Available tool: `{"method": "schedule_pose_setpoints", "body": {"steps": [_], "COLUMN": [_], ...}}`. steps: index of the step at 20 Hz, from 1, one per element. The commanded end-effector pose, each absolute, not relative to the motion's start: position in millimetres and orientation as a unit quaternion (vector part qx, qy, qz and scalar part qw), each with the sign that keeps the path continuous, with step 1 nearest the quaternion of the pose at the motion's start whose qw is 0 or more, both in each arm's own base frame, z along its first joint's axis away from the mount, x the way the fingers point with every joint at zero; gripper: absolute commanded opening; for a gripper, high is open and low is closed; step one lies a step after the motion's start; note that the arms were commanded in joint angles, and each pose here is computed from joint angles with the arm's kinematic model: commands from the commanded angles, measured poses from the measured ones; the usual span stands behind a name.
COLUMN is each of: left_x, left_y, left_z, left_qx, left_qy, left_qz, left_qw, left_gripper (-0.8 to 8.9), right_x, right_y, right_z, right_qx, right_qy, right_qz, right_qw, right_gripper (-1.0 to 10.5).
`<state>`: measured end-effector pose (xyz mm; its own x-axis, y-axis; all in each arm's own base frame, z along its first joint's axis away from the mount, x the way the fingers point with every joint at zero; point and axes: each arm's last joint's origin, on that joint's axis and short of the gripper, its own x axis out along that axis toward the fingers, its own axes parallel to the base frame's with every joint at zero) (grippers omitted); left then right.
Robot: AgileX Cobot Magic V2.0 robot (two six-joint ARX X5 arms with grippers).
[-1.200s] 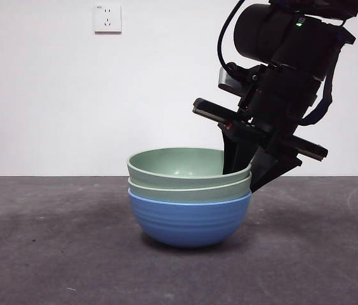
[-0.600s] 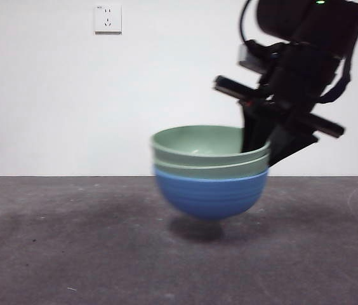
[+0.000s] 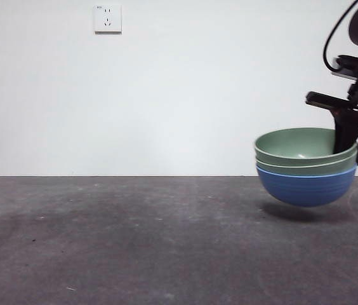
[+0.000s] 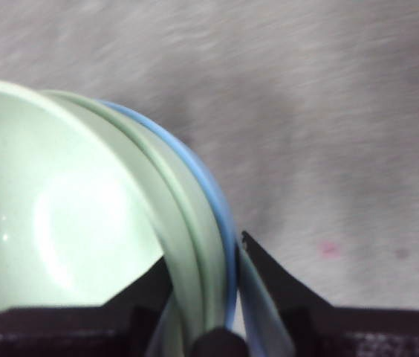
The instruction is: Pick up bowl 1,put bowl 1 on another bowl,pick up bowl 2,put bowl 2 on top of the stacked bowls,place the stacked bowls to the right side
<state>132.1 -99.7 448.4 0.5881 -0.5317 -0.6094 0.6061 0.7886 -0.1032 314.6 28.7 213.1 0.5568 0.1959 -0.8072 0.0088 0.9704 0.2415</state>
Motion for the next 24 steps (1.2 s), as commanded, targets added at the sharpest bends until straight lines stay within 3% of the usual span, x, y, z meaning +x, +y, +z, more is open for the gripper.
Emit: {"method": "schedule_pose_setpoints", "body": {"steps": [1,10,14,24], "left_x": [131.5,131.5,131.5,131.5], "left_y": [-100.3,-100.3,-100.3,-100.2], "left_z": [448.5,448.4,448.5,448.5], "left_qx": [0.061,0.055,0.055,0.055], "left_qy": [0.319,0.322,0.322,0.322], "left_qz": [-0.324,-0.321,-0.321,-0.321], "left_qw": [0.888,0.889,0.889,0.889], "left_gripper": [3.45,3.45,3.45,3.45], "right_x": [318.4,325.0,324.7,321.4], "right_y": [24.1,23.4,21.6,21.5], "right_z": [204.6,182.5,182.2,192.1], "right_qx": [0.107,0.098,0.097,0.097], "right_qy": [0.474,0.505,0.507,0.495], "right_qz": [0.052,0.051,0.049,0.052], "right_qw": [0.872,0.856,0.855,0.862], "right_gripper": [-0.1,0.0,2.0,2.0]}}
